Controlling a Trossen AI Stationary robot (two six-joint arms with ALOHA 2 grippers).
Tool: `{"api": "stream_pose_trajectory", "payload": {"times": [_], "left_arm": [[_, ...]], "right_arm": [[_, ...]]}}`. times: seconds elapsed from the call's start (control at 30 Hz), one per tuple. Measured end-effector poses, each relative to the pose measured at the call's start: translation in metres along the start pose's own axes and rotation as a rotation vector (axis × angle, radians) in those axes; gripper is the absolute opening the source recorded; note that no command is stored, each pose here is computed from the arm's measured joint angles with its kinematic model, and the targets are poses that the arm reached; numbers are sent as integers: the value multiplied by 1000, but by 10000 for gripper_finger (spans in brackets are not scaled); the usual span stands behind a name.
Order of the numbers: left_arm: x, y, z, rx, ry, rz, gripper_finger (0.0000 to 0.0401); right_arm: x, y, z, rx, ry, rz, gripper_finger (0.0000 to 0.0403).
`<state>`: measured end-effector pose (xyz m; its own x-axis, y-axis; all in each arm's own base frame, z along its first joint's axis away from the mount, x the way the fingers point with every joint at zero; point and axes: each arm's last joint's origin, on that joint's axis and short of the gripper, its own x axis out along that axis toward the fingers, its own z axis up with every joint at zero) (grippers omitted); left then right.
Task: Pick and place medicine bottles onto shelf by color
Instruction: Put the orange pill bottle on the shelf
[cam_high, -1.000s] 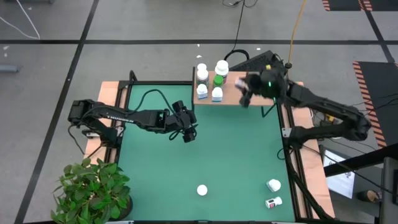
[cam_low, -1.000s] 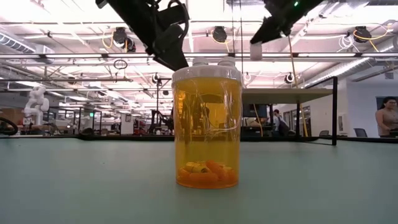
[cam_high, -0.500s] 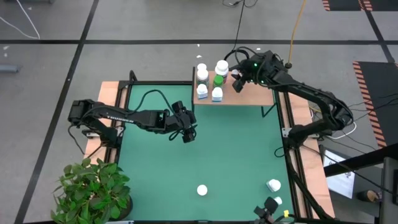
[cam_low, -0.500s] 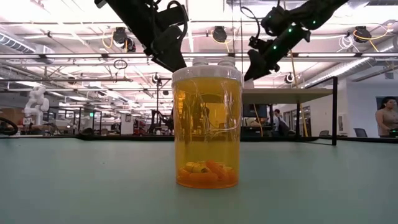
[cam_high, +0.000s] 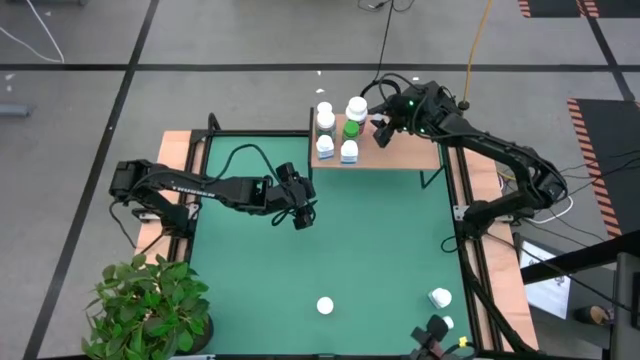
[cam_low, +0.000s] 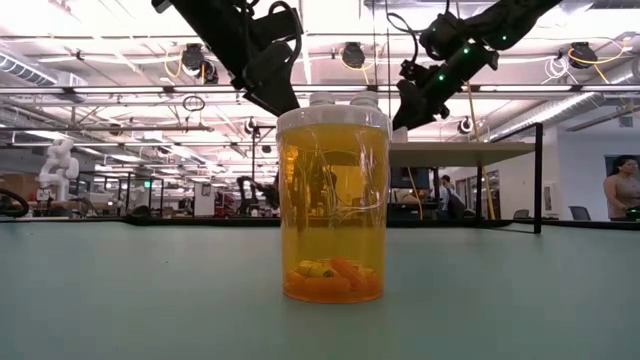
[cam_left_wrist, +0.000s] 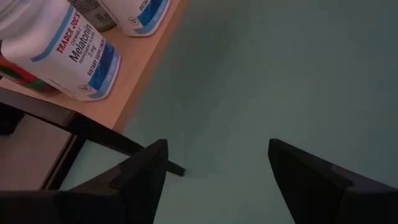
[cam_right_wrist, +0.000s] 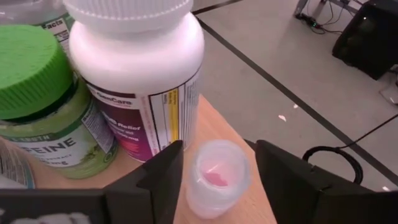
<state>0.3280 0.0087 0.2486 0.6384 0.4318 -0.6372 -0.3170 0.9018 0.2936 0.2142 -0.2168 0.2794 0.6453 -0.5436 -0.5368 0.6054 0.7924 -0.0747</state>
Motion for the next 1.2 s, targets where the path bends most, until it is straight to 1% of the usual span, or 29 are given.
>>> {"api": "stream_pose_trajectory", "payload": {"times": [0.17, 0.27, 0.47, 0.57, 0.77, 0.93, 1.07, 1.2], "left_arm": [[0, 0, 0, -5, 0, 0, 280], [0, 0, 0, -8, 1, -1, 280], [0, 0, 0, -11, 1, -1, 280], [0, 0, 0, -12, 1, -1, 280], [0, 0, 1, -18, -6, -2, 280], [-1, -3, 3, -28, -33, -27, 280], [-5, -11, 7, 1, -73, -74, 280], [-10, -21, 12, 48, -136, -150, 280]], "right_arm": [[-1, 0, 0, 1, -1, -2, 214], [-7, 0, 3, -2, -20, -4, 221], [-38, 4, 11, -35, -86, -7, 223], [-53, 11, 8, -52, -138, 5, 222], [-72, 36, -15, -90, -200, 72, 222], [-81, 60, -39, -107, -235, 163, 222], [-87, 80, -55, -120, -241, 227, 222], [-94, 102, -70, -145, -240, 288, 222]]}}
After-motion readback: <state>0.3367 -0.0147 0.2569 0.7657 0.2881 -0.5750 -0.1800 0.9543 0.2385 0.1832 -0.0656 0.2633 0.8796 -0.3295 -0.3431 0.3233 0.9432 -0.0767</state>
